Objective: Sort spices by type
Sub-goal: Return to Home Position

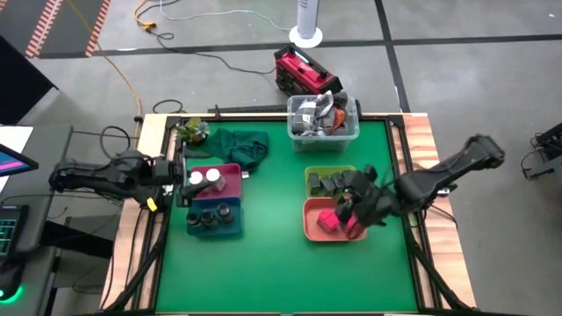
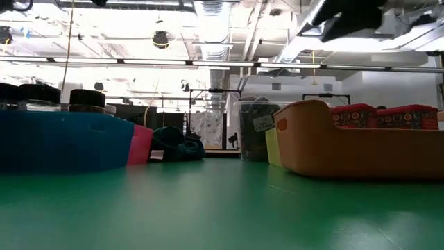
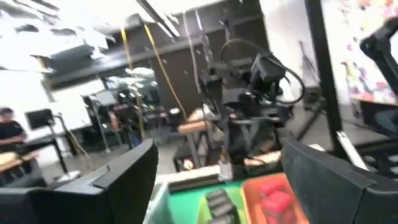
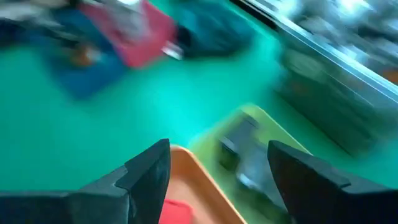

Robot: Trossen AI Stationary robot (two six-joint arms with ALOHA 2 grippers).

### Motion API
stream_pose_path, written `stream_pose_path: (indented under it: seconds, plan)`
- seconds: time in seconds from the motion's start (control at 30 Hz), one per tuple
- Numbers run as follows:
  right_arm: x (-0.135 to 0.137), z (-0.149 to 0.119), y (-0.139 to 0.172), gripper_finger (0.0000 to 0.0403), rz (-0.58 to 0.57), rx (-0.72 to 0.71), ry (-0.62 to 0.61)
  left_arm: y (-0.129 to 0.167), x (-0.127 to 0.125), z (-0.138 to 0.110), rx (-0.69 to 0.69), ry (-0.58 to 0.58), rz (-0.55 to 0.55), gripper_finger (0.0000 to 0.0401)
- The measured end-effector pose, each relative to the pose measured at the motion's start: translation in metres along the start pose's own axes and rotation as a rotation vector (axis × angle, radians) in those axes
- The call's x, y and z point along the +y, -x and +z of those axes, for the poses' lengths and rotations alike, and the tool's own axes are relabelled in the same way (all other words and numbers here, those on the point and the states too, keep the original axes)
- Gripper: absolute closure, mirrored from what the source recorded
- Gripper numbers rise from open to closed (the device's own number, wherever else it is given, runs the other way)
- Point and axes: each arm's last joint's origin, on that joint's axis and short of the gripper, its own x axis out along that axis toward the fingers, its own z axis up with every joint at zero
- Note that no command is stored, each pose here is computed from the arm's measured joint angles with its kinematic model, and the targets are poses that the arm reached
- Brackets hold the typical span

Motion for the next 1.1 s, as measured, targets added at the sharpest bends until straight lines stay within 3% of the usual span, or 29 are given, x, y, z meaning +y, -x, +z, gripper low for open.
stream_pose_path:
  seconds: [0.13,0.3,0.47,0.87,1.1]
  plan:
    - [-0.022,-0.002,-0.009,0.0112,0.218,-0.165,0.035,0.003,0.001,-0.002,-0.033,0.007,0.045,0.0076]
    - [-0.066,-0.031,-0.034,0.0113,0.312,-0.282,-0.016,0.013,0.003,-0.005,0.015,0.052,0.058,0.0076]
    - [-0.095,-0.054,-0.038,0.0113,0.389,-0.404,-0.087,0.031,0.002,-0.019,0.176,0.112,0.056,0.0076]
    - [-0.129,-0.073,-0.021,0.0113,0.381,-0.575,-0.102,0.058,-0.008,-0.070,0.186,0.234,0.073,0.0076]
    - [-0.145,-0.082,-0.005,0.0113,0.371,-0.612,-0.113,0.057,-0.014,-0.089,0.236,0.213,0.076,0.0076]
